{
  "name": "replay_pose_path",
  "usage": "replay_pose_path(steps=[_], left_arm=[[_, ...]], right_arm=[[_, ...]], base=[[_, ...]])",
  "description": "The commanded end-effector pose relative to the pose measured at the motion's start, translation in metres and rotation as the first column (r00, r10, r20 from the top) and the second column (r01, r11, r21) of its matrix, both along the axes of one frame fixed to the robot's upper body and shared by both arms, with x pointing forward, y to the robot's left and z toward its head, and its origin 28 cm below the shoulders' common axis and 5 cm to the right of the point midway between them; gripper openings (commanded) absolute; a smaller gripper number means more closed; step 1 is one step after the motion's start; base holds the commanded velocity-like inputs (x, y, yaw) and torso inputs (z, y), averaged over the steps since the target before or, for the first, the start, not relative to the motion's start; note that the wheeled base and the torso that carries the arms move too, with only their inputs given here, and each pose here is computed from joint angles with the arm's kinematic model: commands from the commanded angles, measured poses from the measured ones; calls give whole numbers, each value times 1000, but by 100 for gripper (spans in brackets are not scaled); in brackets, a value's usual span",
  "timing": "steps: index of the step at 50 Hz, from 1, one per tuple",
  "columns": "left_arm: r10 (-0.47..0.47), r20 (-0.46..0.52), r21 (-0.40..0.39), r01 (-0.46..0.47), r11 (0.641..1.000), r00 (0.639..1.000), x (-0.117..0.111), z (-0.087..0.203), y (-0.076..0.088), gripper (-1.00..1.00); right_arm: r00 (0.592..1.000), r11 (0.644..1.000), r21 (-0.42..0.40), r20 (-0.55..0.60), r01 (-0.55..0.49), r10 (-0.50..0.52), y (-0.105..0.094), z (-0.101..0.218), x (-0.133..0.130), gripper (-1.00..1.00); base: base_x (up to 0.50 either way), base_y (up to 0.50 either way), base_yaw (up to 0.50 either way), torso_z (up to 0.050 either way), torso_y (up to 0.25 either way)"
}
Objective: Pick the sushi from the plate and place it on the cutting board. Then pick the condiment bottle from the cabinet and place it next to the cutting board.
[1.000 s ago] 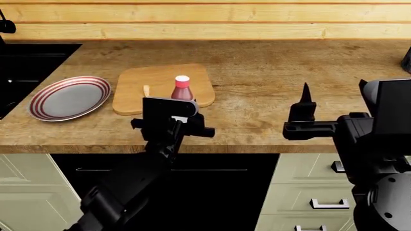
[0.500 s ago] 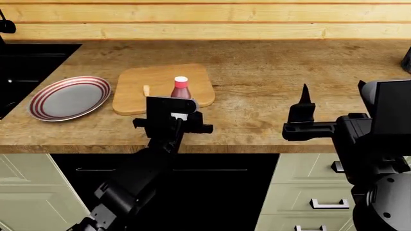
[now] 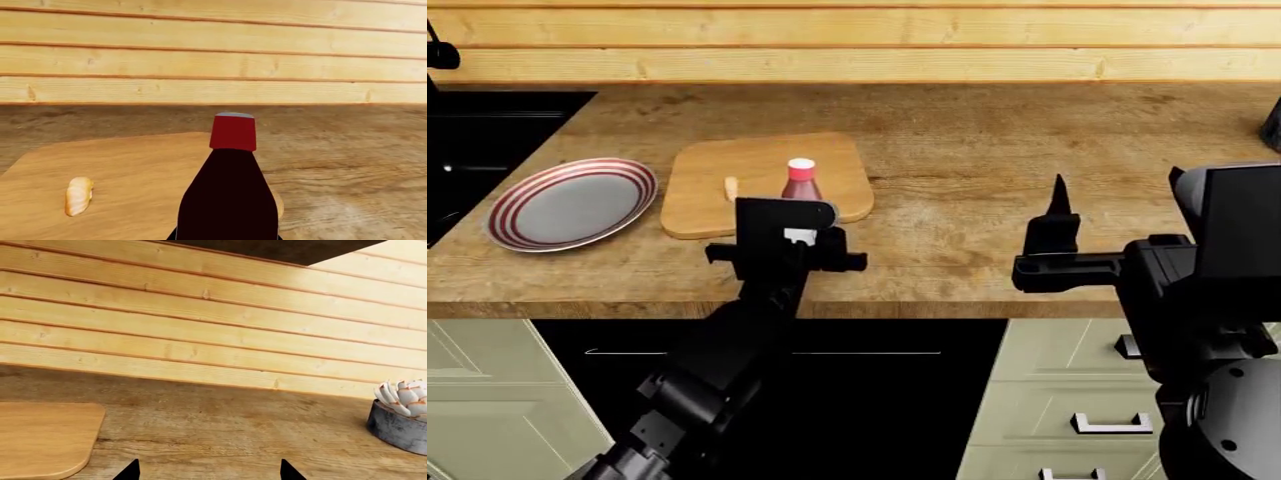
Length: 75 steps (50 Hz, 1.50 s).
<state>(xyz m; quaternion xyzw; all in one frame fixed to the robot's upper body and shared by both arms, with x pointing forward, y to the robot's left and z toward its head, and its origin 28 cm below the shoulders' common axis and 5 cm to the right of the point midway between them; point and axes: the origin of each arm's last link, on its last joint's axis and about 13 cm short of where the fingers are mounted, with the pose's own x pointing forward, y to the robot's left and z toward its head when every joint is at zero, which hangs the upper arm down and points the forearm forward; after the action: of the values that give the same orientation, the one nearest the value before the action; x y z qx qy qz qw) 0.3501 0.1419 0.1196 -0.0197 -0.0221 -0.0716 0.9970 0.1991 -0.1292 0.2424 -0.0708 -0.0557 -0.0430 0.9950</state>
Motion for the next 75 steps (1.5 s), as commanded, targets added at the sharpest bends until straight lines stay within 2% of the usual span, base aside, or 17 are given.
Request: replay_pose_path(steps=[1, 34, 35, 62, 75], left_arm=[[5, 8, -6, -5, 1000, 1000, 3, 0, 0, -100], [16, -29, -9, -16, 1000, 999, 3, -8, 2, -100], [16, -31, -12, -17, 1000, 999, 3, -8, 2, 100], [13, -36, -13, -13, 1000, 999, 2, -8, 1, 100], [-54, -22, 8, 54, 998, 998, -28, -3, 9, 100]], right_arm=[[1000, 1000, -2, 0, 0, 0, 0, 0, 0, 100], [1000, 1000, 0, -4, -7, 7, 1, 1, 0, 100], [1000, 1000, 0, -4, -8, 8, 1, 1, 0, 100], [1000, 1000, -4, -4, -8, 8, 1, 2, 0, 100], [1000, 1000, -4, -5, -7, 6, 2, 1, -1, 100]], base=[[0, 0, 0, 0, 0], [0, 0, 0, 0, 0], [0, 0, 0, 0, 0], [0, 0, 0, 0, 0], [0, 0, 0, 0, 0]])
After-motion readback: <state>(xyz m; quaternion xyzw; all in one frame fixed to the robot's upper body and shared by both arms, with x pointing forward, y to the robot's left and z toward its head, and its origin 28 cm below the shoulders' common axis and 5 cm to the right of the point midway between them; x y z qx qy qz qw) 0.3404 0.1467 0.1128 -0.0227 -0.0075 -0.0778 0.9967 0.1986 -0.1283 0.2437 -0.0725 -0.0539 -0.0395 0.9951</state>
